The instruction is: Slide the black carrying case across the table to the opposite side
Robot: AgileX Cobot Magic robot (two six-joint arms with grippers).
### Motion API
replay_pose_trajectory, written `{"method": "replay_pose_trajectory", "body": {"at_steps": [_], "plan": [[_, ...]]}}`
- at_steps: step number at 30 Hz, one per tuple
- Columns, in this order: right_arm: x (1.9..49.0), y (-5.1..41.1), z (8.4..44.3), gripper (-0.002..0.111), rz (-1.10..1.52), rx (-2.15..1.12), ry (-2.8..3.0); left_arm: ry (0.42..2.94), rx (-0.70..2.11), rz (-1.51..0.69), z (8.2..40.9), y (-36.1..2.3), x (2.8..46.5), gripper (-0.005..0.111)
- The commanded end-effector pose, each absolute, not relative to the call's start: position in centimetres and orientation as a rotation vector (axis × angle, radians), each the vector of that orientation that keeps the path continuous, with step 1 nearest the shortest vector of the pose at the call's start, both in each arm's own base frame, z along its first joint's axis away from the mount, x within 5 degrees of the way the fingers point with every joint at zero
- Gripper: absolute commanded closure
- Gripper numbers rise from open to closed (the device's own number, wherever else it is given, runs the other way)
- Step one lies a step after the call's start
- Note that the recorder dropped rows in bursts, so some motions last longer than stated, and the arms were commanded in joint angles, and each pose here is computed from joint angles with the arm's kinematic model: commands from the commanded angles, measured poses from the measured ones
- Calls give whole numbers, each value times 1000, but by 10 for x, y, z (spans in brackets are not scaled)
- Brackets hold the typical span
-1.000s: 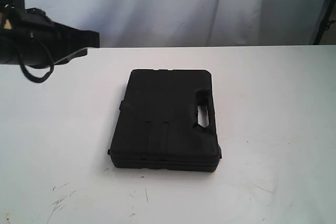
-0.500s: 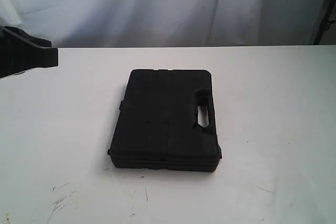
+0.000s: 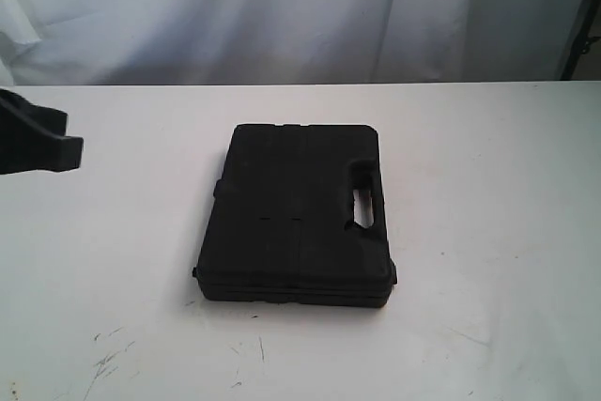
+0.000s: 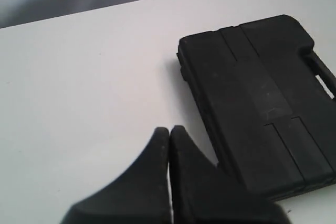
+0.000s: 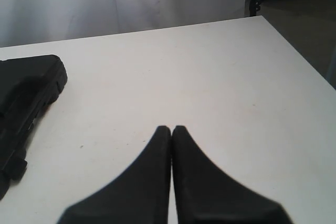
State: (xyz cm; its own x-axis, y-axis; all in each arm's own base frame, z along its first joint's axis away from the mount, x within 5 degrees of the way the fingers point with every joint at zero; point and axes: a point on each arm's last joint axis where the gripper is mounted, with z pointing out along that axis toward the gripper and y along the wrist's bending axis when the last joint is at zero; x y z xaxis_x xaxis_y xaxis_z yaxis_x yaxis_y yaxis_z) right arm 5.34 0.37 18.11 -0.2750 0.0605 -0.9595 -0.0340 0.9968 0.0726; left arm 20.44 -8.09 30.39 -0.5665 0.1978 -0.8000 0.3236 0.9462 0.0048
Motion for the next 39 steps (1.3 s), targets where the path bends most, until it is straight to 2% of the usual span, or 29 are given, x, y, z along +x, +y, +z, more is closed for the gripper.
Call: {"method": "replay_pose_trajectory", "body": {"at_steps": [1,10,20,27,39], "plan": [[53,4,182,108,96,27,1829,2108,252,-168,303,-55,183,107],[53,4,182,108,96,27,1829,1925,26,-72,284,-10,121,107],[53,4,182,108,96,27,1829,1762,-99,-51,248,2,72,107],[53,4,182,108,96,27,1829,1723,-101,-57,227,2,61,107],[53,4,182,108,96,27,1829,1736,-129,-84,217,2,60,107]]}}
